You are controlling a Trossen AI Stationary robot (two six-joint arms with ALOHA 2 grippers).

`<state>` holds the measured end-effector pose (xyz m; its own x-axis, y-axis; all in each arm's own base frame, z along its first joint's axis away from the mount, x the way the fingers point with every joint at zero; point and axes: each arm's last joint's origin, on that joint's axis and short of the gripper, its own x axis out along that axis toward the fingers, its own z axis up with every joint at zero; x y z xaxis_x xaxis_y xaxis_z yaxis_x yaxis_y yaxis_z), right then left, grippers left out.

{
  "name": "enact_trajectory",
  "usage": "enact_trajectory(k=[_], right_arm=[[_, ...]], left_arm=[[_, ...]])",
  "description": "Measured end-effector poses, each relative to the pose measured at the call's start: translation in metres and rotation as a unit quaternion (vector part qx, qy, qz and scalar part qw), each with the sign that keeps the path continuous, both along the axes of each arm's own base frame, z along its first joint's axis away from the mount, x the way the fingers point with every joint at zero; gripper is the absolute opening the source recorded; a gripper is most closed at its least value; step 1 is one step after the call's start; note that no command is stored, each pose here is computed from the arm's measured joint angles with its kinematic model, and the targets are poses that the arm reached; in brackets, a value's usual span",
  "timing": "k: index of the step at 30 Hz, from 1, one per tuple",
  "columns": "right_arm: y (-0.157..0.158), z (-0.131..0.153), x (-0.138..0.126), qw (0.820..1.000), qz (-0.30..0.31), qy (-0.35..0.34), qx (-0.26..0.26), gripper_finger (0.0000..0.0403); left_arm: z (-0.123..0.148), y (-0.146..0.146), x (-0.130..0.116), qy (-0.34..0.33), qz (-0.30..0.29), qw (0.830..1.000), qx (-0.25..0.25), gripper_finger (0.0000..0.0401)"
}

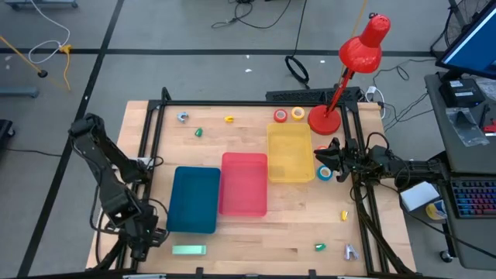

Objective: Pick and place Stapler, Stapler remover, tape
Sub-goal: Put the black stapler into the yellow bin

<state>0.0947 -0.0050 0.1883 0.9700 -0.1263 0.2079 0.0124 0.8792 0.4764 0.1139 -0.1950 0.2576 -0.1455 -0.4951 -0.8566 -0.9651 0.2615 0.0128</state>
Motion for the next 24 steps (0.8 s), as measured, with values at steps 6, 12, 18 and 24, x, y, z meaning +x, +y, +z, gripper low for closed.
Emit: enact_trajectory(k=[6,12,18,24], right_arm=[[0.0,0.0,0.0,1.0,-0.003,0.002,-0.01,0.0089],[-0.001,0.0,0.0,1.0,-0.013,0.001,-0.008,0.0089],[-0.001,0.004,0.002,1.0,-0.007,-0.018,0.019,0.0089],[0.001,0.012,0.012,0.998,0.021,-0.049,0.021,0.0089]], left_arm=[[0.026,0.002,0.016,-0.143,-0.016,0.989,0.017,0.0129],[0.048,0.015,0.039,-0.257,0.009,0.964,0.071,0.0129],[0.053,0.038,0.066,-0.306,0.002,0.947,0.094,0.0129],[0.053,0.068,0.094,-0.338,-0.015,0.935,0.107,0.0129]])
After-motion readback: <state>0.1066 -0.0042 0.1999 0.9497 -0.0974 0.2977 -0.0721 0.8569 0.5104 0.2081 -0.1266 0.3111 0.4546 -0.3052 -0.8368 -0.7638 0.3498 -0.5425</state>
